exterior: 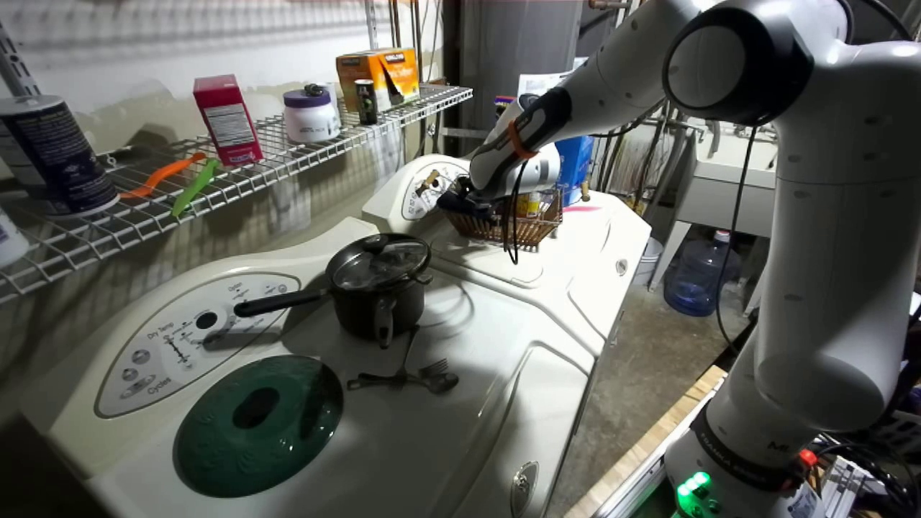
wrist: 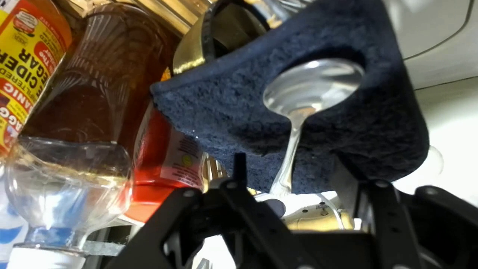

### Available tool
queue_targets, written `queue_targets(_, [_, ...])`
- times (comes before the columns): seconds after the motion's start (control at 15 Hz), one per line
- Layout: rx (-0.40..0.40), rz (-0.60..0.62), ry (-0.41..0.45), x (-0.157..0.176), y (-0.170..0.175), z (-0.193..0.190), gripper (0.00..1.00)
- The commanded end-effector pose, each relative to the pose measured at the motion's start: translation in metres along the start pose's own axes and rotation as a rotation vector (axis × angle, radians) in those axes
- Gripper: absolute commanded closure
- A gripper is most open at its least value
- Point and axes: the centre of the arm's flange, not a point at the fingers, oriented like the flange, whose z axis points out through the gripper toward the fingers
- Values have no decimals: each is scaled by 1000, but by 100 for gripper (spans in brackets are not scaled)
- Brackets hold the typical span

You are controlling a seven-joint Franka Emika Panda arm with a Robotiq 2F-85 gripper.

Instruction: Put one spoon in the basket

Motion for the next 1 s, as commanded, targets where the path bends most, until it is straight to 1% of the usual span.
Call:
queue_targets(0.0, [-19,-24,-38,1,-19,-35,7])
queue_targets(0.07, [-28,-45,-47,-1,-21,-43,1])
queue_targets(0.13, [-26,-71,-60,-5,-23,-53,0])
queue_targets(0.33, [-10,-146,-117,-22,-29,-84,0])
queue_targets(0.73, [7,-261,-179,-61,-39,-152,0])
queue_targets(0.8, [10,-267,-197,-67,-42,-162,0])
queue_targets(0.93, [12,-269,-261,-80,-49,-185,0])
